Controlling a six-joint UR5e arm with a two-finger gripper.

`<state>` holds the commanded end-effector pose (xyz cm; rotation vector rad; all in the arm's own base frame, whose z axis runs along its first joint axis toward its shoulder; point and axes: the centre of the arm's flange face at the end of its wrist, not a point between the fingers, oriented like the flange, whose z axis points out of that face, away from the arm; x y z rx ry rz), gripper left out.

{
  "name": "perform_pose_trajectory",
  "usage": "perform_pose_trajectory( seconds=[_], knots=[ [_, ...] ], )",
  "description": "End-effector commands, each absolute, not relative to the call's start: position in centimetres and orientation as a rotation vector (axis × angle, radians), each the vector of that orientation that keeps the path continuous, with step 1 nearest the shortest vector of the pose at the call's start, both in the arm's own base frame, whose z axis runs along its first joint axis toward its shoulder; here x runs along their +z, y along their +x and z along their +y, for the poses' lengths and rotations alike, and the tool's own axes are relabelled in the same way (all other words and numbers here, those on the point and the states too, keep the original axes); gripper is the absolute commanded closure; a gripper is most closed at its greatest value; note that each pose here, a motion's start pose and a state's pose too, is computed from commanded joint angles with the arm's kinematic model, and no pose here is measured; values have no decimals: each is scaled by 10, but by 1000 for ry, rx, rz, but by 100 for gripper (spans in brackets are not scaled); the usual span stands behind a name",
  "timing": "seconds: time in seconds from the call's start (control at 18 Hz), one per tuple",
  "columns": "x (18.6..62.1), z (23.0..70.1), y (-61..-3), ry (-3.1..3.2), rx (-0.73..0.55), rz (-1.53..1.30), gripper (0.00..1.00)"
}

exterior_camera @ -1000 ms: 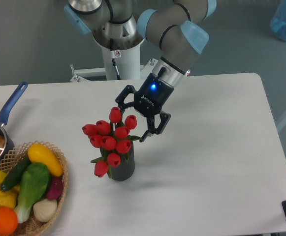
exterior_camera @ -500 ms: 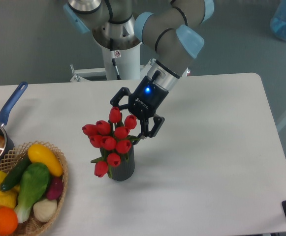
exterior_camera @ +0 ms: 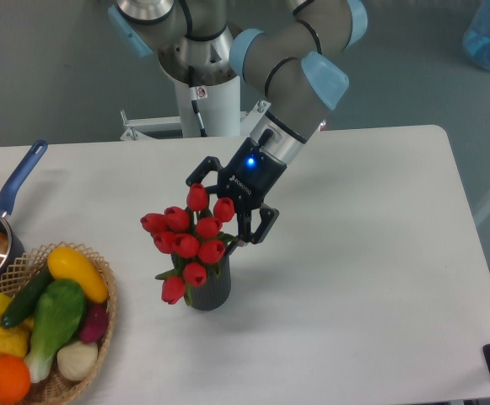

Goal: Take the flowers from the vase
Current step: 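Close the gripper around the tulip stems just below the blooms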

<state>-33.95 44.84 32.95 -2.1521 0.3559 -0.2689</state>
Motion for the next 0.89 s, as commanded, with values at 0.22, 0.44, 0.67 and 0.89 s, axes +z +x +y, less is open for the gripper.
perform_pose_trajectory(
  seconds=[0.22, 0.44, 0.67, 0.89],
  knots=[
    [330, 450, -339, -2124, -291, 345, 0],
    [332, 451, -339, -2115, -289, 348, 22],
    [333, 451, -340, -2113, -288, 347, 34],
    [333, 450, -341, -2113, -284, 348, 47]
  ],
)
